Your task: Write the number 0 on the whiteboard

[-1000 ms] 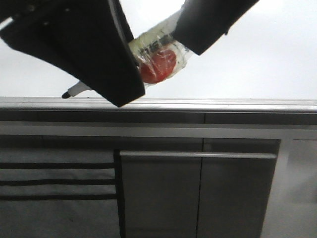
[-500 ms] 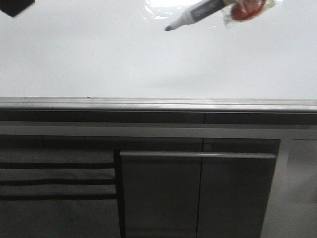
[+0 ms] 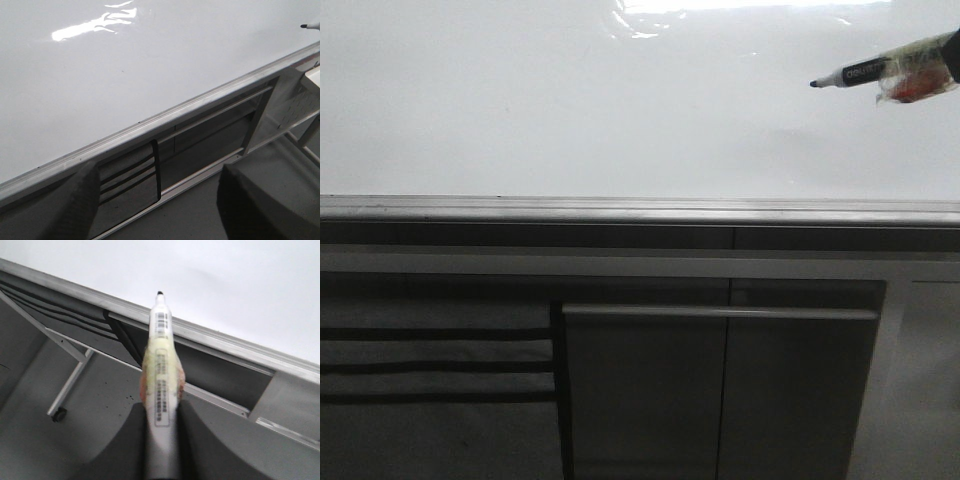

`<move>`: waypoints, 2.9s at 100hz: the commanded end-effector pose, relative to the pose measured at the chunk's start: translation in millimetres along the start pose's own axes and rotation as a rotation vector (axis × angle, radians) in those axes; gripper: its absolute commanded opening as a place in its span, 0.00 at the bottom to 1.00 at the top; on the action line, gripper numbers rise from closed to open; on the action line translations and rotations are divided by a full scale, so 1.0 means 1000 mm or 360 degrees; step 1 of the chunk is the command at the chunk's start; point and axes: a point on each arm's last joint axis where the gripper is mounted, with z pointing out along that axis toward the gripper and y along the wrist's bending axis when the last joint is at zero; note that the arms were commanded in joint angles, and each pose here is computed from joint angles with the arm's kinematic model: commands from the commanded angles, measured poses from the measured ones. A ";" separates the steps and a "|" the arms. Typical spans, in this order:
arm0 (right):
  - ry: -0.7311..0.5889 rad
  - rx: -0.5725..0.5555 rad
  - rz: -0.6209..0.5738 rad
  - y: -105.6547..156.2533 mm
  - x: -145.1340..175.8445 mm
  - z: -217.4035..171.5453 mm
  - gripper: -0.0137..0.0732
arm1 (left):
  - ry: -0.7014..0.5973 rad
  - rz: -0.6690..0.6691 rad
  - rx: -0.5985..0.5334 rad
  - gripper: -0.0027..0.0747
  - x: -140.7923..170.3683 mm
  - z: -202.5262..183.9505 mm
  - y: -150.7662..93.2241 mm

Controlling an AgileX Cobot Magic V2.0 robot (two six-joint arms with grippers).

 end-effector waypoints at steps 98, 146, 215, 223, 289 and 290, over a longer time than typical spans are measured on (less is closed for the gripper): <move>0.0279 -0.0278 0.0056 -0.029 -0.098 0.088 0.12 | -0.0160 -0.0065 -0.0016 0.63 -0.012 0.015 0.002; 0.0211 -0.0195 0.0051 -0.045 -0.115 0.058 0.12 | -0.0160 -0.0065 -0.0016 0.63 -0.012 0.015 0.002; 0.0069 -0.0393 -0.0417 0.010 -0.117 -0.004 0.12 | -0.0120 0.0131 0.0004 0.63 -0.020 0.009 0.000; 0.0080 -0.0426 -0.0573 0.018 -0.100 -0.018 0.12 | -0.0079 0.0262 0.0062 0.63 -0.025 0.004 -0.005; 0.0026 -0.0828 -0.1458 0.080 -0.032 -0.035 0.12 | 0.0087 0.0829 0.0877 0.63 -0.036 0.057 -0.111; 0.0018 -0.0822 -0.1459 0.080 -0.033 -0.035 0.12 | 0.0079 0.0830 0.0879 0.63 -0.038 0.057 -0.112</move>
